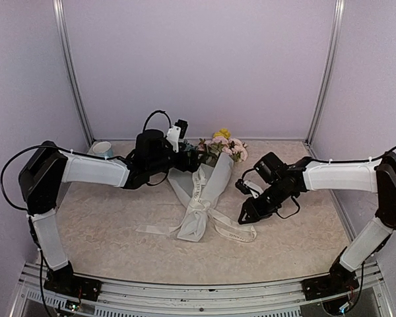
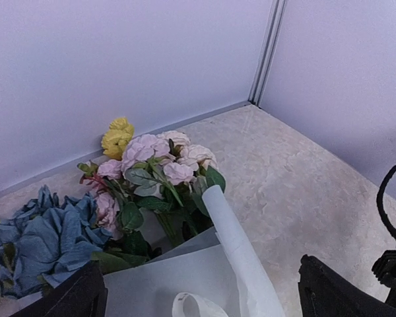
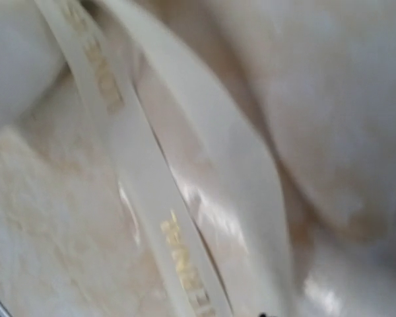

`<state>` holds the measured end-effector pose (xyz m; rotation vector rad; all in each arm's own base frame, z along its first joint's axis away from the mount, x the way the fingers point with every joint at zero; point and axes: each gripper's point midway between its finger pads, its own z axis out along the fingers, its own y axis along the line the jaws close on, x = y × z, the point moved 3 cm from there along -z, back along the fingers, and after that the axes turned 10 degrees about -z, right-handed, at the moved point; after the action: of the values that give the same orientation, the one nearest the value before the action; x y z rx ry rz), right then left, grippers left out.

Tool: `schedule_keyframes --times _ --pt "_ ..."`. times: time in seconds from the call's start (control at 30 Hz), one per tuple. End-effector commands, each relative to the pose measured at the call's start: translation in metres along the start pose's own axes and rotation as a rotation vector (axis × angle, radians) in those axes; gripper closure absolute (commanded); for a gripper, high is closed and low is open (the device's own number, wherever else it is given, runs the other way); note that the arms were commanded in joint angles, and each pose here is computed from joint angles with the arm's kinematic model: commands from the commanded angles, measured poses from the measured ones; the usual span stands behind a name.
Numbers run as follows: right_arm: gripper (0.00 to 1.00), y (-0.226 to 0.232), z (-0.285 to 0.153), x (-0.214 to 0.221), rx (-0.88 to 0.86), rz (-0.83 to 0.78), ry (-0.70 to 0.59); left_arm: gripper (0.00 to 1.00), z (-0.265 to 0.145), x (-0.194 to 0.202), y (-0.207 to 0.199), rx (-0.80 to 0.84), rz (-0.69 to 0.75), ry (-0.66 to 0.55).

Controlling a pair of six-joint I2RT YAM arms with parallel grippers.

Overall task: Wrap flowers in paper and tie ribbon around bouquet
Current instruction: Cross the half-tied ribbon over the folded bouquet.

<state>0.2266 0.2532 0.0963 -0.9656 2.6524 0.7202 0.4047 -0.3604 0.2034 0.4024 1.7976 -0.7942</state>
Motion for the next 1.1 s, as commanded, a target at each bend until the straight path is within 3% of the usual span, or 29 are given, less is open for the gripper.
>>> schedule_keyframes --times 0.0,0.17,0.3,0.37,0.5,0.7,0.97,1.07 --pt "0.65 0.007 -0.007 -0.042 -0.023 -0.106 -0.092 0.01 -0.018 0.013 0.027 -0.121 0.089 0.069" --pt "0.74 0.036 0.004 -0.063 -0.178 -0.19 -0.14 0.02 -0.041 0.008 0.03 -0.13 0.108 0.063" --pt "0.77 0.042 0.016 -0.066 -0.236 -0.216 -0.144 0.43 -0.087 0.041 -0.017 0.093 0.202 0.096" --pt "0.74 0.043 0.027 -0.067 -0.272 -0.208 -0.145 0.5 -0.1 0.063 -0.036 0.205 0.2 0.144" --pt "0.66 0.036 0.046 -0.067 -0.275 -0.213 -0.13 0.43 -0.105 0.094 -0.058 0.263 0.232 0.207" --pt "0.69 0.025 0.071 -0.067 -0.263 -0.213 -0.122 0.27 -0.102 0.128 -0.078 0.352 0.291 0.285" --pt "0.99 0.031 0.078 -0.07 -0.329 -0.24 -0.15 0.46 -0.108 0.174 -0.084 0.396 0.317 0.432" --pt "1.0 0.033 0.075 -0.074 -0.337 -0.262 -0.168 0.47 -0.112 0.177 -0.088 0.418 0.316 0.446"
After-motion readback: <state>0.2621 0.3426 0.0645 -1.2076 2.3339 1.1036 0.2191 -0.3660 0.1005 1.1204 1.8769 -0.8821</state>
